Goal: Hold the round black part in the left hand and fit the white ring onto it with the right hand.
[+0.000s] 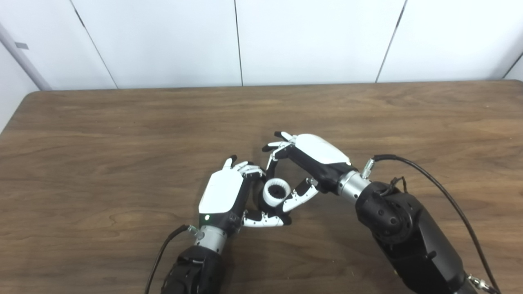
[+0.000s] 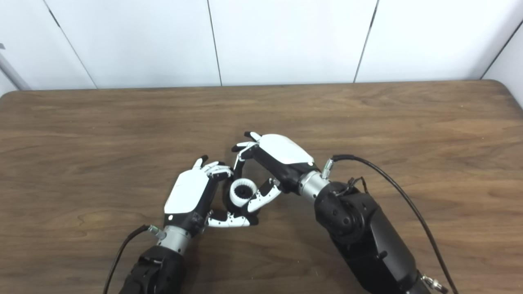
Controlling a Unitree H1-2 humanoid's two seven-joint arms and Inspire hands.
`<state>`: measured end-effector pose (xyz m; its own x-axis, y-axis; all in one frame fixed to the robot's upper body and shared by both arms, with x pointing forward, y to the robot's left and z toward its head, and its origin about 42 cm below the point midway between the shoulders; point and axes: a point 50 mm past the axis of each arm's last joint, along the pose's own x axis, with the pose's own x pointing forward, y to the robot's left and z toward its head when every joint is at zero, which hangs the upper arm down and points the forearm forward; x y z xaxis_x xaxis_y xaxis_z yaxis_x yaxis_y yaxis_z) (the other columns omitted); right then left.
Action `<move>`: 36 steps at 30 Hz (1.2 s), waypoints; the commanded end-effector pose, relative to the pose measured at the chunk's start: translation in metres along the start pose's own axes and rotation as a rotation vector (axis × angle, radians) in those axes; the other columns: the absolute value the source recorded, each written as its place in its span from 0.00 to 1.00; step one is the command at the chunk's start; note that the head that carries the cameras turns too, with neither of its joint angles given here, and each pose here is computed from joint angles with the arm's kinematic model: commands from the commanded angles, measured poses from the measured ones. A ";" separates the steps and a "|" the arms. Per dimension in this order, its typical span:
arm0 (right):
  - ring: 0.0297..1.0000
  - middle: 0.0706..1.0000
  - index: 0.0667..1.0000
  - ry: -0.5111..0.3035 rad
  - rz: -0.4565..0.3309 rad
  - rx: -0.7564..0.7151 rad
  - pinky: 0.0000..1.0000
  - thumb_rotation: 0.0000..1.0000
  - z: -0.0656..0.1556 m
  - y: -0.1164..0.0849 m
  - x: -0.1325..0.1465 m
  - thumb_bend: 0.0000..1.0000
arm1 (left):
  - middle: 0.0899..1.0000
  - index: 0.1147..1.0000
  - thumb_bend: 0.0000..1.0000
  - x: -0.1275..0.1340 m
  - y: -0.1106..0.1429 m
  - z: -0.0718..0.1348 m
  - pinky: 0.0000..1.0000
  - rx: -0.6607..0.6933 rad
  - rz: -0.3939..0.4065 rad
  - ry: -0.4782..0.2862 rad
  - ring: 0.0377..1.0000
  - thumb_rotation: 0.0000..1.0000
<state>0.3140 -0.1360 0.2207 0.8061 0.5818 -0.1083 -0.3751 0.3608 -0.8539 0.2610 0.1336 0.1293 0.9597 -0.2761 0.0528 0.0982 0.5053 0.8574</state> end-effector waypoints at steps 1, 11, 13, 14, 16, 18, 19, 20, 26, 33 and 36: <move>1.00 0.86 0.45 -0.040 -0.041 -0.017 1.00 0.14 0.009 -0.013 0.003 0.52 | 0.74 0.42 0.52 0.002 0.003 0.004 1.00 0.022 0.012 -0.017 0.86 0.05; 1.00 0.86 0.45 -0.041 -0.039 -0.029 1.00 0.14 0.005 -0.013 0.003 0.52 | 0.74 0.42 0.52 0.003 0.001 0.003 1.00 0.028 0.009 -0.017 0.86 0.05; 1.00 0.86 0.45 -0.039 -0.039 -0.036 1.00 0.14 0.004 -0.013 0.003 0.52 | 0.74 0.42 0.52 0.003 0.002 0.003 1.00 0.027 0.009 -0.015 0.86 0.05; 1.00 0.86 0.45 -0.036 -0.039 -0.039 1.00 0.14 0.004 -0.014 0.003 0.52 | 0.74 0.42 0.52 0.003 0.002 0.003 1.00 0.027 0.008 -0.014 0.86 0.05; 1.00 0.86 0.45 -0.031 -0.037 -0.047 1.00 0.15 0.004 -0.015 0.002 0.52 | 0.74 0.42 0.52 0.003 0.002 0.003 1.00 0.025 0.009 -0.013 0.86 0.05; 1.00 0.86 0.45 -0.030 -0.035 -0.054 1.00 0.15 0.003 -0.016 0.002 0.52 | 0.74 0.42 0.52 0.003 0.002 0.003 1.00 0.025 0.008 -0.012 0.86 0.05; 1.00 0.87 0.45 -0.030 -0.035 -0.055 1.00 0.15 0.003 -0.016 0.002 0.52 | 0.74 0.42 0.52 0.003 0.002 0.003 1.00 0.025 0.006 -0.011 0.86 0.05; 1.00 0.87 0.46 -0.029 -0.034 -0.053 1.00 0.15 0.003 -0.017 0.002 0.52 | 0.74 0.42 0.52 0.003 0.002 0.003 1.00 0.024 0.005 -0.010 0.86 0.05; 1.00 0.91 0.61 -0.026 -0.040 -0.045 1.00 0.26 0.002 -0.018 0.002 0.97 | 0.74 0.42 0.52 0.004 0.001 0.003 1.00 0.020 0.008 -0.011 0.86 0.05; 1.00 0.91 0.60 -0.021 -0.044 -0.049 1.00 0.26 0.002 -0.019 0.001 1.00 | 0.74 0.42 0.52 0.003 0.002 0.002 1.00 0.018 0.010 -0.016 0.86 0.05; 1.00 0.91 0.60 -0.020 -0.046 -0.046 1.00 0.26 0.001 -0.019 0.001 0.99 | 0.74 0.42 0.52 0.003 0.002 0.002 1.00 0.018 0.010 -0.016 0.86 0.05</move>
<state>0.3168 -0.1424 0.2203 0.8093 0.5734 -0.1274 -0.3779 0.3422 -0.8603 0.2612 0.1323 0.1295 0.9588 -0.2788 0.0549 0.0981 0.5062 0.8568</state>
